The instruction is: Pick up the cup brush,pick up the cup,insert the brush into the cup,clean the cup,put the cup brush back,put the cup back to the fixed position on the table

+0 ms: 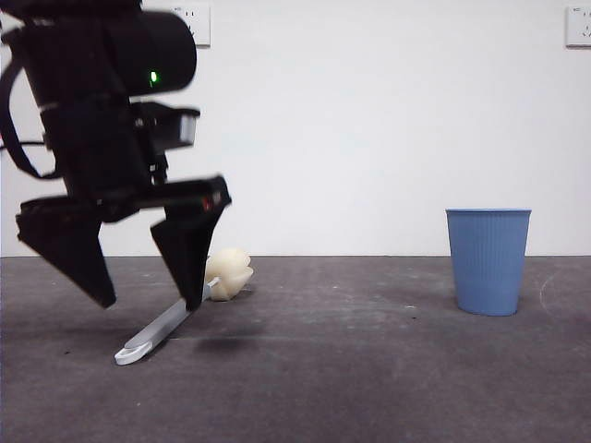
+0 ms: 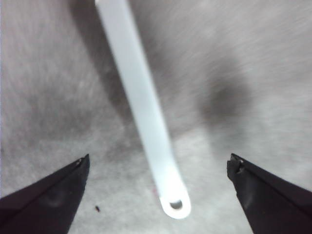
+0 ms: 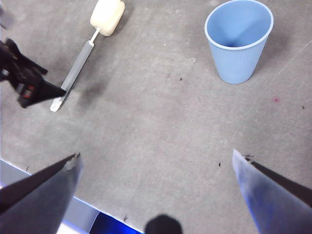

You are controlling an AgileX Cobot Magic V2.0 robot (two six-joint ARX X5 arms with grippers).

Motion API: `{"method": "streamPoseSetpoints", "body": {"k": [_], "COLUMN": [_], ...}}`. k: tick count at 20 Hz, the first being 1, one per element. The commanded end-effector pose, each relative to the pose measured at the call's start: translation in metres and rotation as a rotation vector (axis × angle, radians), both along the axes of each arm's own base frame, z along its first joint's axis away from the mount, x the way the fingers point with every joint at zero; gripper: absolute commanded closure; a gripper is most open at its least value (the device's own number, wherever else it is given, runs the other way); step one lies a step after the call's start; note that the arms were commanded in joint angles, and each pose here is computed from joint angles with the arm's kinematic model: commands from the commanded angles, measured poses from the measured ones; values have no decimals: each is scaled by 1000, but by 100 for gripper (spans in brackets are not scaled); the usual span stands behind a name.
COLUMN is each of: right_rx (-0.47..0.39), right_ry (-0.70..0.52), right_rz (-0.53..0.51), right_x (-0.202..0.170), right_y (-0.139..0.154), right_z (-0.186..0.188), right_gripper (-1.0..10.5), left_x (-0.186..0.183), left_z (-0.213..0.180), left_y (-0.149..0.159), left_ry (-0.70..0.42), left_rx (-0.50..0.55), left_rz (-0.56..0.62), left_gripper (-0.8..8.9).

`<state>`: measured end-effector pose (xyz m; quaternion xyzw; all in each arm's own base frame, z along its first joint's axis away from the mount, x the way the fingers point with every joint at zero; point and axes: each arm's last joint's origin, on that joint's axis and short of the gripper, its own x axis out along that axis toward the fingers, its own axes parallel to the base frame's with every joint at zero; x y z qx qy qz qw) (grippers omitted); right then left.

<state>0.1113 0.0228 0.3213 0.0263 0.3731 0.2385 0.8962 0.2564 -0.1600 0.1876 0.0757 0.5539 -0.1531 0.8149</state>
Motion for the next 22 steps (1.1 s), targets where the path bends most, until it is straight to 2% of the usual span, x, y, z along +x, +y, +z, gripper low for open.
{"method": "streamPoseSetpoints", "body": {"k": [1, 5, 10, 13, 17, 18, 22], "right_rx": [6, 6, 9, 7, 7, 7, 9], "right_ry": [-5, -5, -2, -3, -3, -3, -1], "right_rz": [-4, -4, -9, -11, -11, -11, -14], "right_x": [0, 0, 0, 0, 0, 0, 0], "right_y": [0, 0, 0, 0, 0, 0, 0], "right_z": [1, 1, 1, 1, 1, 1, 1], "right_gripper": [254, 255, 255, 255, 256, 256, 256], "left_x": [2, 3, 2, 0, -1, -1, -1], "left_z": [-8, -13, -28, -28, -29, -29, -28], "left_y": [-4, -8, -16, -18, -18, -18, -18], "left_ry": [10, -8, 33, 33, 43, 44, 48], "left_rx": [5, 27, 59, 57, 61, 62, 62], "left_rz": [28, 38, 43, 34, 31, 30, 27], "left_gripper": [338, 346, 358, 574, 790, 825, 822]}}
